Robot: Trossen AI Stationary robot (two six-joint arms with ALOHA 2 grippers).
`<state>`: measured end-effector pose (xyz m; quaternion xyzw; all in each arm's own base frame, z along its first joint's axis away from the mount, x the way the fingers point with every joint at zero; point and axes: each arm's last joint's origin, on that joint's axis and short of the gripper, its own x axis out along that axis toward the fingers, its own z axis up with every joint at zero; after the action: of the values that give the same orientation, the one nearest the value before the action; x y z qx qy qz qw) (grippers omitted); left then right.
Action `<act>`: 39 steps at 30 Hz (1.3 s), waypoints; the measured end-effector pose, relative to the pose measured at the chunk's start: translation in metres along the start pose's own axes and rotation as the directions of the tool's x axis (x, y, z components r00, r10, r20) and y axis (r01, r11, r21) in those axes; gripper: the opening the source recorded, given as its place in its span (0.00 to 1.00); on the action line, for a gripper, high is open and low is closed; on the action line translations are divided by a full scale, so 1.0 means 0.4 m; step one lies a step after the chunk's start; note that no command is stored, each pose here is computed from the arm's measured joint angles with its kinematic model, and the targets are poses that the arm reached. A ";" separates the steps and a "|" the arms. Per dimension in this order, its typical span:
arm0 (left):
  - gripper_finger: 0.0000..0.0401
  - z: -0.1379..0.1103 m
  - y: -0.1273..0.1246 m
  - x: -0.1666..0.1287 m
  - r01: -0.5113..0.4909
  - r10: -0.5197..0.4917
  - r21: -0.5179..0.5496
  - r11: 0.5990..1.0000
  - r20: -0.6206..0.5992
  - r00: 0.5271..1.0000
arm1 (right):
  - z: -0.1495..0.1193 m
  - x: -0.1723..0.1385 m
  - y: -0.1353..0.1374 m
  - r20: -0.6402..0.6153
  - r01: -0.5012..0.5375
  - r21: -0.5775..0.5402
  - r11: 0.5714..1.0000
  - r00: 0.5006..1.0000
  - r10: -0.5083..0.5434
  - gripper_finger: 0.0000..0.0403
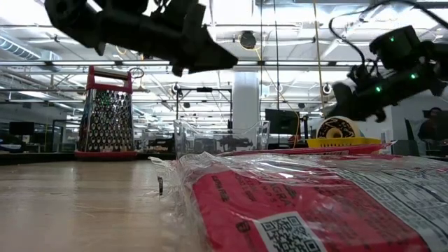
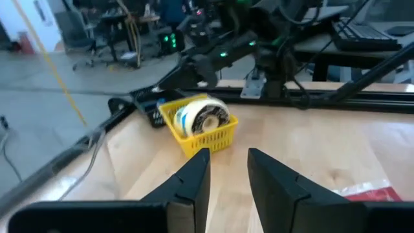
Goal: Pick & Place Food Item
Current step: Put the green food coloring bottle into the black bin, then put the top red popcorn bag into the transparent bin
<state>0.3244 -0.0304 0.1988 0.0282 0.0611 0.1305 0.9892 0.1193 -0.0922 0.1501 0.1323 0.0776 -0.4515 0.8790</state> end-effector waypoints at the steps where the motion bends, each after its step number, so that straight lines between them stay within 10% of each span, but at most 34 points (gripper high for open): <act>1: 0.25 -0.007 0.005 -0.001 -0.006 0.006 -0.013 1.000 -0.010 1.000 | -0.010 -0.001 -0.009 -0.017 0.034 -0.009 0.999 0.999 -0.034 0.16; 8: 0.26 -0.008 0.008 0.000 -0.009 0.009 -0.031 0.999 -0.014 1.000 | -0.025 0.003 -0.051 -0.058 0.237 -0.057 0.970 0.969 -0.241 0.17; 26: 0.26 -0.010 0.008 0.000 -0.010 0.009 -0.024 1.000 -0.021 1.000 | -0.021 0.006 -0.063 -0.050 0.260 -0.038 0.965 0.964 -0.262 0.42; 34: 0.26 -0.009 0.002 -0.002 0.002 -0.002 -0.027 1.000 -0.020 1.000 | 0.020 0.006 -0.016 0.050 -0.197 -0.003 0.980 0.979 0.197 0.47; 39: 0.26 -0.013 -0.032 -0.012 0.203 -0.203 0.008 0.979 -0.037 0.979 | 0.045 -0.022 0.046 0.088 -0.651 -0.114 0.751 0.746 0.660 0.46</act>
<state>0.3224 -0.0437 0.1931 0.0254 0.0823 0.0290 0.9959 0.1294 -0.0807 0.1725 0.0897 -0.0106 -0.1183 0.9889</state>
